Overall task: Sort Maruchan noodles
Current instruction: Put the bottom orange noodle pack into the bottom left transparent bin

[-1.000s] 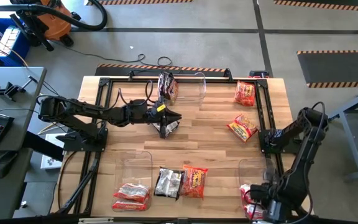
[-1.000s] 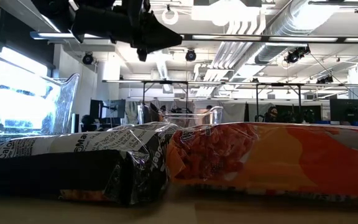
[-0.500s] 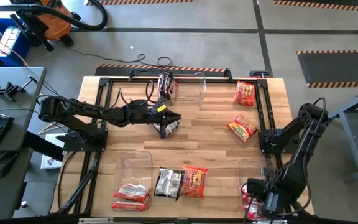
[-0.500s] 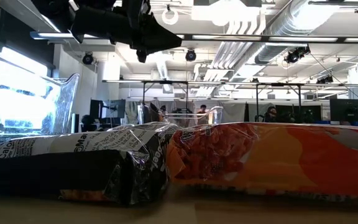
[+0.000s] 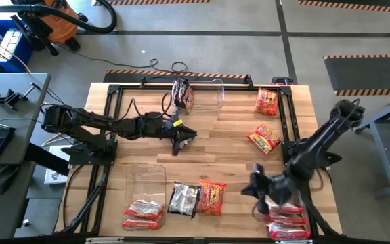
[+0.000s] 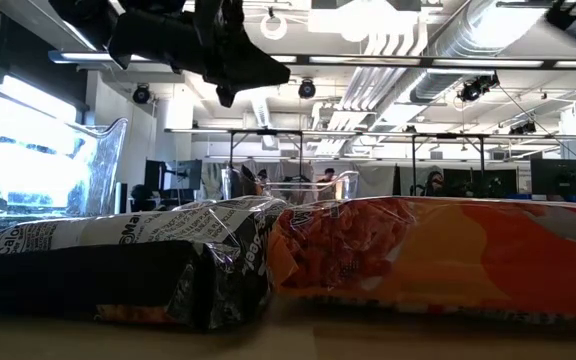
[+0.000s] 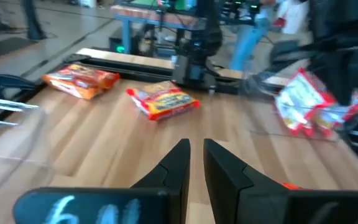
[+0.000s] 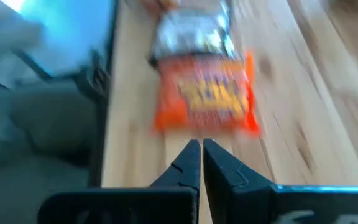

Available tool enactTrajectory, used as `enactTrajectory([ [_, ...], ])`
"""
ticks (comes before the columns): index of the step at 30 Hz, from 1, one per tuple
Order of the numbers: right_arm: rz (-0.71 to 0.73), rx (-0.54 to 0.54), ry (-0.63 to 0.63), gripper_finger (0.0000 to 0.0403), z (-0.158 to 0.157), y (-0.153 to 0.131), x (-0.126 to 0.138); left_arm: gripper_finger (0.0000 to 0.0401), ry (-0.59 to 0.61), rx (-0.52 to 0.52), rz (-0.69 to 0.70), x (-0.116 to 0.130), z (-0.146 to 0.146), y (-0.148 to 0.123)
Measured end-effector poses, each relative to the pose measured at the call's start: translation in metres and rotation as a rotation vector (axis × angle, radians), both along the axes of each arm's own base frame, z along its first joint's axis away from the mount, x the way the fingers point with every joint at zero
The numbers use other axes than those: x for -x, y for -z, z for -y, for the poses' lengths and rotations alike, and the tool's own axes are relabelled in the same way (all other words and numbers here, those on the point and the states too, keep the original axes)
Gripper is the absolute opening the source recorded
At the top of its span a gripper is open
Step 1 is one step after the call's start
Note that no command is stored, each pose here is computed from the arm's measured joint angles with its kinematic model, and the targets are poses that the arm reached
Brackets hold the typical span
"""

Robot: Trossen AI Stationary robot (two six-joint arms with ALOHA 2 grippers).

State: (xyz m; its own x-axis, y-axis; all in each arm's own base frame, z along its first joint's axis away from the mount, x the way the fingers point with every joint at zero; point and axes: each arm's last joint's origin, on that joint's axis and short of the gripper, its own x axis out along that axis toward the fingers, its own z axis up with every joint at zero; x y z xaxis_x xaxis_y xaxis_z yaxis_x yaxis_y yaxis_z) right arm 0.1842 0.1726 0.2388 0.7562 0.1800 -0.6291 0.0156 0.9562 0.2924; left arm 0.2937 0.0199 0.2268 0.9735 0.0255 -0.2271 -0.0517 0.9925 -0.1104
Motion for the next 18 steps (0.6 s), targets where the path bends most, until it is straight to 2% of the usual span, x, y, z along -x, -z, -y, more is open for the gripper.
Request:
enactTrajectory([
  [3, 0.105, -0.08, -0.036, 0.0, 0.02, 0.014, -0.017, 0.0035, 0.071, 0.04, -0.012, 0.0, 0.004, 0.001],
  [6, 0.131, -0.102, -0.055, 0.0, 0.036, 0.021, -0.028, 0.0035, 0.129, 0.082, -0.032, 0.001, 0.011, 0.003],
  [13, 0.136, 0.001, -0.069, 0.0, 0.052, 0.024, -0.036, 0.0039, 0.219, 0.086, -0.076, 0.001, 0.036, 0.007],
  [18, 0.132, 0.097, -0.077, 0.0, 0.054, 0.032, -0.042, 0.0062, 0.253, 0.077, -0.106, -0.004, 0.054, 0.02],
])
